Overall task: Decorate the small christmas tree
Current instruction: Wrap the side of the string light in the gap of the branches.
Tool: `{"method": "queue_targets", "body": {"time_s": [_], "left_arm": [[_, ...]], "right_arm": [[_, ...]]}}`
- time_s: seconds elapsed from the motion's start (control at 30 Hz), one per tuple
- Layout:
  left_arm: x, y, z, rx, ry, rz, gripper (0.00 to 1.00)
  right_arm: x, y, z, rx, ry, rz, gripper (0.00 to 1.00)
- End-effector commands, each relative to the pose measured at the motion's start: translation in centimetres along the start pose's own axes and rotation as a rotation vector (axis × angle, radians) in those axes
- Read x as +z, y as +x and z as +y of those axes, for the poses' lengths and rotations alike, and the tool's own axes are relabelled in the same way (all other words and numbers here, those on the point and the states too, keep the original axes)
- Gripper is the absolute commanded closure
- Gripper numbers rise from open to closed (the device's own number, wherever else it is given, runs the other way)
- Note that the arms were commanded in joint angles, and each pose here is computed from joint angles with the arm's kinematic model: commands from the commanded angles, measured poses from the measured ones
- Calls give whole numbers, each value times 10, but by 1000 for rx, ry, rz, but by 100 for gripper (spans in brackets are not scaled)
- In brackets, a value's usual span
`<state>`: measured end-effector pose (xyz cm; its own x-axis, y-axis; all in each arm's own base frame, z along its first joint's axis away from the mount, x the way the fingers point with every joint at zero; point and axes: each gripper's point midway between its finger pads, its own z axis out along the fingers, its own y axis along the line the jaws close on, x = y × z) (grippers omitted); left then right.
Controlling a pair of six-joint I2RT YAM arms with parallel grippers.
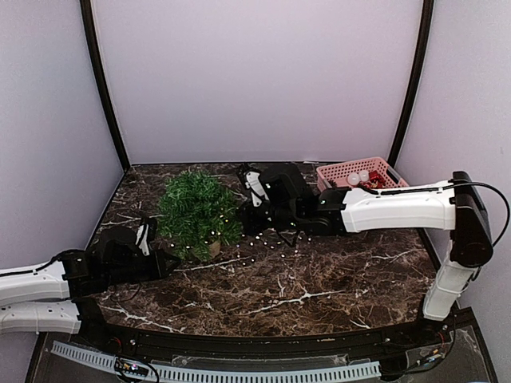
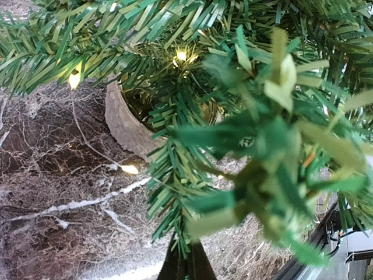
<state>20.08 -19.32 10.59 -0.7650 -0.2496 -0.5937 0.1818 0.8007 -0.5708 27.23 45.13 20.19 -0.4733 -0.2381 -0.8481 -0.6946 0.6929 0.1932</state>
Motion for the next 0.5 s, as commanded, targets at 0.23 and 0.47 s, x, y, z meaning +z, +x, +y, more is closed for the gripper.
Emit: {"method": "queue_targets", "body": {"time_s": [0.23,0.47], "left_arm": [[-2,8,23,30,-51,26,100],[-5,-3,29,91,-90,-3,99]], "right_arm": [[13,41,-21,77,14,82,100],[26,47,-14,81,-42,94,100]]}}
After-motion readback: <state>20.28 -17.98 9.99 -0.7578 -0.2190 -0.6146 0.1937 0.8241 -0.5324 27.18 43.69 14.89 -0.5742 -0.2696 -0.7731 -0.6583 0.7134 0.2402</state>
